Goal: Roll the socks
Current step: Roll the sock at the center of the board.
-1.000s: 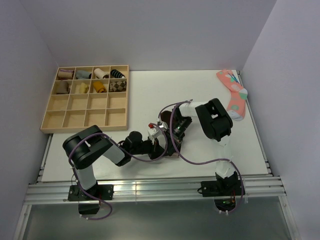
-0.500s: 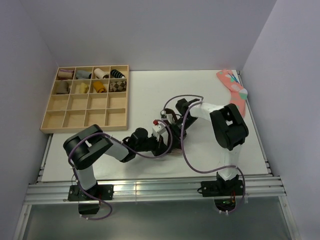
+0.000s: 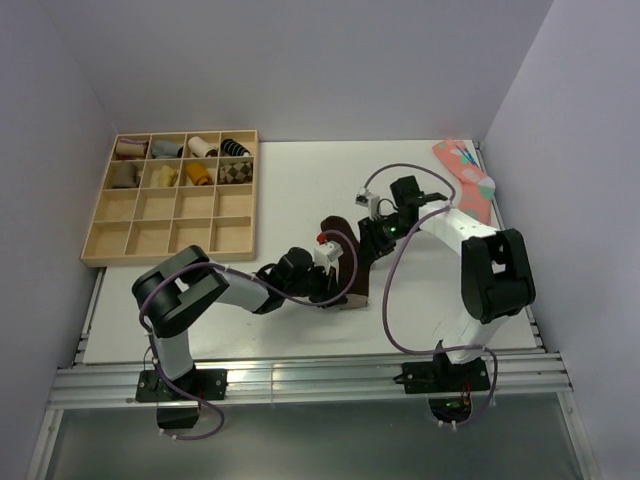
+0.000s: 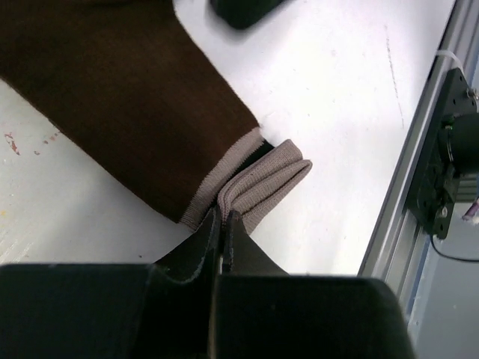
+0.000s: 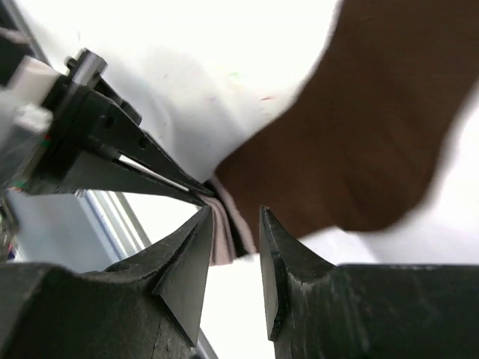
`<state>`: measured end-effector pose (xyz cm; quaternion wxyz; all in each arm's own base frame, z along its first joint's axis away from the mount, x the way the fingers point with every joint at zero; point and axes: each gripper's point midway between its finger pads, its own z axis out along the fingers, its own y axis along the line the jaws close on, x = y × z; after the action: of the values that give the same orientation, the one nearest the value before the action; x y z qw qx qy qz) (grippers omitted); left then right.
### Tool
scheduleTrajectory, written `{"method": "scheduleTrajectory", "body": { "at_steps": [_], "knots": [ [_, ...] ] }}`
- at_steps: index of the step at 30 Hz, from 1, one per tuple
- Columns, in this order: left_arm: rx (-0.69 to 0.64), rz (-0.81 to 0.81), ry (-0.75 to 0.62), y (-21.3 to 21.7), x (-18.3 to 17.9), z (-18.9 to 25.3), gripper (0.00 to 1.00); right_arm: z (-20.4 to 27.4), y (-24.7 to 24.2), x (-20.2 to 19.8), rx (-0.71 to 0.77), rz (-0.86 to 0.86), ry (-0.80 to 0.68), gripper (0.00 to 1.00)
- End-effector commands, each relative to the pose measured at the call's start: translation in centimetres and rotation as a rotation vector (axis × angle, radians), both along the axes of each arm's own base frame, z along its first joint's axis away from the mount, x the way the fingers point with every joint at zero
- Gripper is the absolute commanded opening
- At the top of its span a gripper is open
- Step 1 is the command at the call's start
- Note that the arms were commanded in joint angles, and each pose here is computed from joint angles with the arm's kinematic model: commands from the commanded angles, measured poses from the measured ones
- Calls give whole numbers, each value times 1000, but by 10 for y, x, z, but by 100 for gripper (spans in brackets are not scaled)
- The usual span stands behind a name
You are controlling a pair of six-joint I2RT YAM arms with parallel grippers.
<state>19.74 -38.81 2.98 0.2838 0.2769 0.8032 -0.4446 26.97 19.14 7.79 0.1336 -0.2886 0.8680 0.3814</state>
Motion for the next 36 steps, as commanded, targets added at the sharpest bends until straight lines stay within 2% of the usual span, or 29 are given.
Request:
{"method": "scheduleTrajectory", "body": {
  "at_steps": [1, 9, 13, 22, 27, 36],
  "knots": [
    [64, 48, 68, -2, 4, -11, 0, 22, -15, 19, 26, -48, -119, 39],
    [79, 57, 158, -16, 8, -5, 0, 18, -47, 10, -24, -54, -253, 38],
    [113, 58, 197, -18, 7, -10, 0, 21, -58, 3, -72, 1, -390, 38],
    [174, 31, 283, -25, 3, -16, 0, 35, -61, -25, -68, 230, -696, 44],
    [191, 6, 332, -31, 2, -15, 0, 32, -49, -52, -64, 389, -780, 44],
    [188, -28, 433, -42, 2, -10, 0, -11, -48, -86, -138, 569, -861, 45]
  ]
}}
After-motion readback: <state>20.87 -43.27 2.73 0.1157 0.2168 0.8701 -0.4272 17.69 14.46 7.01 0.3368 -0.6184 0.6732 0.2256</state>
